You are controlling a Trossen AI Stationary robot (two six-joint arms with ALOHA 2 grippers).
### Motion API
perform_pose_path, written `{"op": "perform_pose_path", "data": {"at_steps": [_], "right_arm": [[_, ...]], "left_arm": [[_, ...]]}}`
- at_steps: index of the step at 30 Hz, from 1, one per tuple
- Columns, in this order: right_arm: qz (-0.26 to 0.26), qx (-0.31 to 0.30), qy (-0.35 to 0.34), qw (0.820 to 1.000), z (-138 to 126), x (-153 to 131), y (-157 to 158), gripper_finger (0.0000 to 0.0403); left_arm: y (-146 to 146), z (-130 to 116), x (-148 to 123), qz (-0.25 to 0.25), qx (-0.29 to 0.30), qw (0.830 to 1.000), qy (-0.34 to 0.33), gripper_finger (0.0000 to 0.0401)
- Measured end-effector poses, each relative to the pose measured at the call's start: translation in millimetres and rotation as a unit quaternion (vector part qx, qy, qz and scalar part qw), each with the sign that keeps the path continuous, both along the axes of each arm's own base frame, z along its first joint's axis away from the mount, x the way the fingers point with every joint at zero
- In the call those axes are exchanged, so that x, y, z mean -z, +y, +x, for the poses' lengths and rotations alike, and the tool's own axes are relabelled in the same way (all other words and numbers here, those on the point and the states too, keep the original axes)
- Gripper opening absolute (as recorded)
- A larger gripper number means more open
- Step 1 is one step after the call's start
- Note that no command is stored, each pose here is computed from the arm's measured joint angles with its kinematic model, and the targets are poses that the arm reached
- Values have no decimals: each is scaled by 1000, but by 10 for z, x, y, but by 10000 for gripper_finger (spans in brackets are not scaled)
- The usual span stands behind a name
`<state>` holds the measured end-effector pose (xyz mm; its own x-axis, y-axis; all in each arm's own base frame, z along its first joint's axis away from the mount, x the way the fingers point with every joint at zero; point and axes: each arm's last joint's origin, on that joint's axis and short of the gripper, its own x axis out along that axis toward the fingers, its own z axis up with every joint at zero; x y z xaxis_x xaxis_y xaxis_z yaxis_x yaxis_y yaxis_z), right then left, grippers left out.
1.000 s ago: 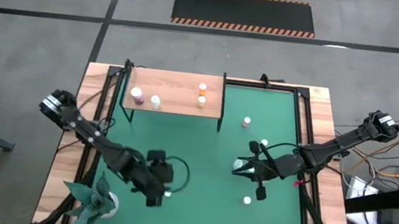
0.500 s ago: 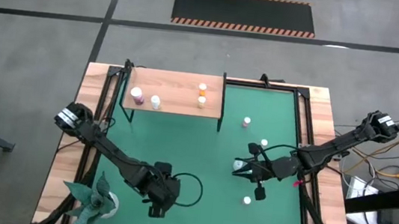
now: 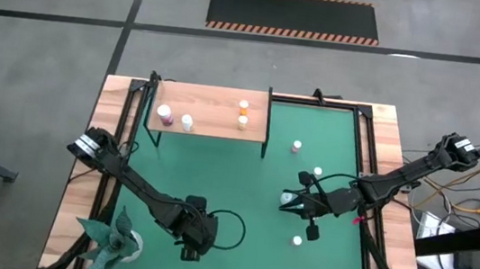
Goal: Pick and place medicine bottles onto shelf by color
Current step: Put the green pill bottle on the shelf
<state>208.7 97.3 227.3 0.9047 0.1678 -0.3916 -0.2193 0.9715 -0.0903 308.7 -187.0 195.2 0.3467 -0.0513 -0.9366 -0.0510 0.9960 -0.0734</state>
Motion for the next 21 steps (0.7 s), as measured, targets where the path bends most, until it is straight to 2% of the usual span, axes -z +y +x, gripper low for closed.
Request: {"op": "perform_pose_path", "data": {"at_steps": [9, 13, 18, 21], "right_arm": [[5, 2, 0, 1000, 0, -1, 0, 9], [4, 2, 1, 1000, 0, 0, 0, 9], [-1, 0, 4, 1000, -3, 7, -1, 9], [-1, 0, 3, 1000, -2, 6, -1, 9]], "left_arm": [[16, -22, -48, 0, 0, 1000, 1, 88], [26, 23, -209, -16, -2, 1000, -19, 85], [150, 154, -637, -34, -1, 999, -30, 86], [337, 221, -902, -28, 13, 999, -14, 91]]}}
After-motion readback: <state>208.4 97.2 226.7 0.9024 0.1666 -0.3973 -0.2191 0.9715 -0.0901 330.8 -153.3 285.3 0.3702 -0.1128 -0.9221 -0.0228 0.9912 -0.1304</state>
